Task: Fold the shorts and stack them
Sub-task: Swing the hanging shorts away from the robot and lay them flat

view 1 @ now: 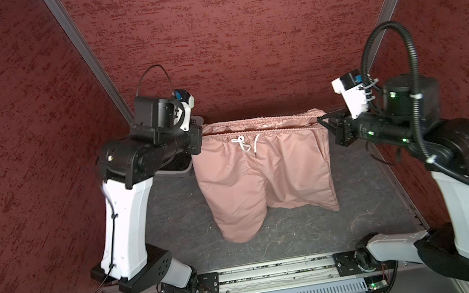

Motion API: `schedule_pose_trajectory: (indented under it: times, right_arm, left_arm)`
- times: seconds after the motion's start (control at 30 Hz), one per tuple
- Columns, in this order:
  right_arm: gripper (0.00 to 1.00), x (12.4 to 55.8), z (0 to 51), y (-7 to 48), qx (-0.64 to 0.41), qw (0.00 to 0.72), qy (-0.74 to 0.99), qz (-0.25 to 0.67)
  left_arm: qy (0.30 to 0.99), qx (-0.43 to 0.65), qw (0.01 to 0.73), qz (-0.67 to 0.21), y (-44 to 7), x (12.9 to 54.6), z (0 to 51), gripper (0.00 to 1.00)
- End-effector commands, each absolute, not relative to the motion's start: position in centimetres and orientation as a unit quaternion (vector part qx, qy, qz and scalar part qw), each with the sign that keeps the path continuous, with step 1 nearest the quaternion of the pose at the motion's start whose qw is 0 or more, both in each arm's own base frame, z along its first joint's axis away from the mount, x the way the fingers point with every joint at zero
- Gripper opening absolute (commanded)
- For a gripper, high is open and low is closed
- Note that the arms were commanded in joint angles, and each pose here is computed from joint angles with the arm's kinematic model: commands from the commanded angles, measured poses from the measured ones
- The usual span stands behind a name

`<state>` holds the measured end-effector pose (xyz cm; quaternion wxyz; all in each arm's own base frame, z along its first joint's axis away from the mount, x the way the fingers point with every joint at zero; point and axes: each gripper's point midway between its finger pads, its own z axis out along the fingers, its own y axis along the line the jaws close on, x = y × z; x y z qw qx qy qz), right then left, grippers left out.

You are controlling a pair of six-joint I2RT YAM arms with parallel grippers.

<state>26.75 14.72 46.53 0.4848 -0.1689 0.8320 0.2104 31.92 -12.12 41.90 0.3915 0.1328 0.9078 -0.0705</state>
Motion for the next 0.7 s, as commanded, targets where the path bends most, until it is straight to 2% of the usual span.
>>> schedule_pose_trajectory:
  times: [0.0,0.2,0.33,0.47,0.67]
  right_arm:
    - [0.0,30.2,44.2,13.1,-0.125,0.487,0.84,0.205]
    - [0.0,36.5,35.9,9.9,-0.071,0.437,0.865,0.237]
    - [0.0,39.1,34.9,9.8,-0.088,0.418,0.867,0.255]
    - [0.0,36.3,40.5,11.5,-0.142,0.464,0.827,0.284]
    - [0.0,26.7,49.7,13.1,-0.224,0.534,0.75,0.321]
  left_arm:
    - [0.928,0.09,0.361,-0.009,-8.4,34.9,38.6,0.0]
    - [0.92,0.088,0.381,-0.007,-7.6,40.8,34.0,0.0]
    - [0.919,0.097,0.382,-0.006,-7.9,42.9,33.3,0.0]
    - [0.89,0.089,0.448,-0.01,-7.5,40.5,39.3,0.0]
    - [0.833,0.112,0.542,-0.004,-7.3,32.8,47.9,0.0]
